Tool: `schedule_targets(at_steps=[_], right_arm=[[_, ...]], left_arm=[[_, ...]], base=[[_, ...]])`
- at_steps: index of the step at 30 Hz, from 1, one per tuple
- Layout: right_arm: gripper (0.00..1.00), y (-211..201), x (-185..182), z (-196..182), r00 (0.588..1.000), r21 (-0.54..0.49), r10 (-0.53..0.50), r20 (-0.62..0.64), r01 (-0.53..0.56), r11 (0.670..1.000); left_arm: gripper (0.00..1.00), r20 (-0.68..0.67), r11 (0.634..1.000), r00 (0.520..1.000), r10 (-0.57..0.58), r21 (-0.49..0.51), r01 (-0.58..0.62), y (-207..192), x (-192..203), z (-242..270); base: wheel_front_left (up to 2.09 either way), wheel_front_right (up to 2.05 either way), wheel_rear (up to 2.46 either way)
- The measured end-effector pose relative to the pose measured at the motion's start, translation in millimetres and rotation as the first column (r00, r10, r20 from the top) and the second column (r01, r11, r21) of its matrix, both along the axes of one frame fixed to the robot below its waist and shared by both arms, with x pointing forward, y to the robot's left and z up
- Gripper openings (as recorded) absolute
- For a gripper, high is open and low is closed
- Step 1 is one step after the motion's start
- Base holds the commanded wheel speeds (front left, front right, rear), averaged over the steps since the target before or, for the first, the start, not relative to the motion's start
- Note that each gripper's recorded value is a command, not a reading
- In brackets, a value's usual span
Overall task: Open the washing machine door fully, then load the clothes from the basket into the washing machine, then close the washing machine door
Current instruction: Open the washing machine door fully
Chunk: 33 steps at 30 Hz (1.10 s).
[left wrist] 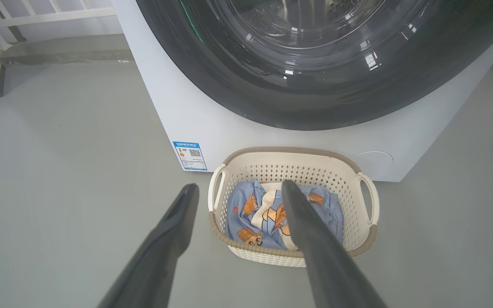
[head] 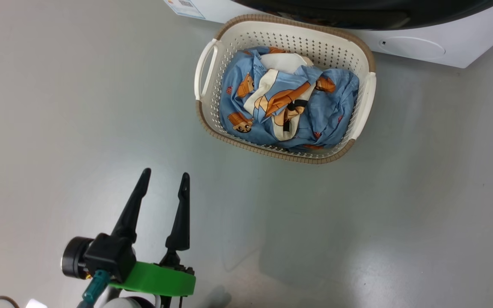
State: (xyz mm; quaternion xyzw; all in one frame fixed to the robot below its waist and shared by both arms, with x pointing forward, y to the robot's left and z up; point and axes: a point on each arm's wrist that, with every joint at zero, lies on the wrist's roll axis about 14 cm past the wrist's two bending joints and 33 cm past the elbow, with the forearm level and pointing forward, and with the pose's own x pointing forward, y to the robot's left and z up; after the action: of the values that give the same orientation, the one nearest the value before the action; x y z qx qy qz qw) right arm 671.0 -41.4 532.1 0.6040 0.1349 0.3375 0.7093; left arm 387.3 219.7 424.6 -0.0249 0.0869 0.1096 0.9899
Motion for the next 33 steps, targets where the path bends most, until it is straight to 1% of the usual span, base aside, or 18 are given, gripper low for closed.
schedule_targets(at_steps=[19,33], right_arm=[[0.0,3.0,-12.4,5.3,0.997,-0.074,0.072,0.014,-0.071,0.995],[0.0,10.1,-18.2,6.4,0.994,-0.09,0.102,0.024,-0.1,0.991]], left_arm=[[1.0,0.015,1.0,1.0,-0.003,-0.014,0.003,-1.7,2.6,2.5],[1.0,0.013,1.0,1.0,-0.003,-0.011,0.003,-0.9,3.9,1.3]], base=[[0.0,0.0,0.0],[0.0,0.0,0.0]])
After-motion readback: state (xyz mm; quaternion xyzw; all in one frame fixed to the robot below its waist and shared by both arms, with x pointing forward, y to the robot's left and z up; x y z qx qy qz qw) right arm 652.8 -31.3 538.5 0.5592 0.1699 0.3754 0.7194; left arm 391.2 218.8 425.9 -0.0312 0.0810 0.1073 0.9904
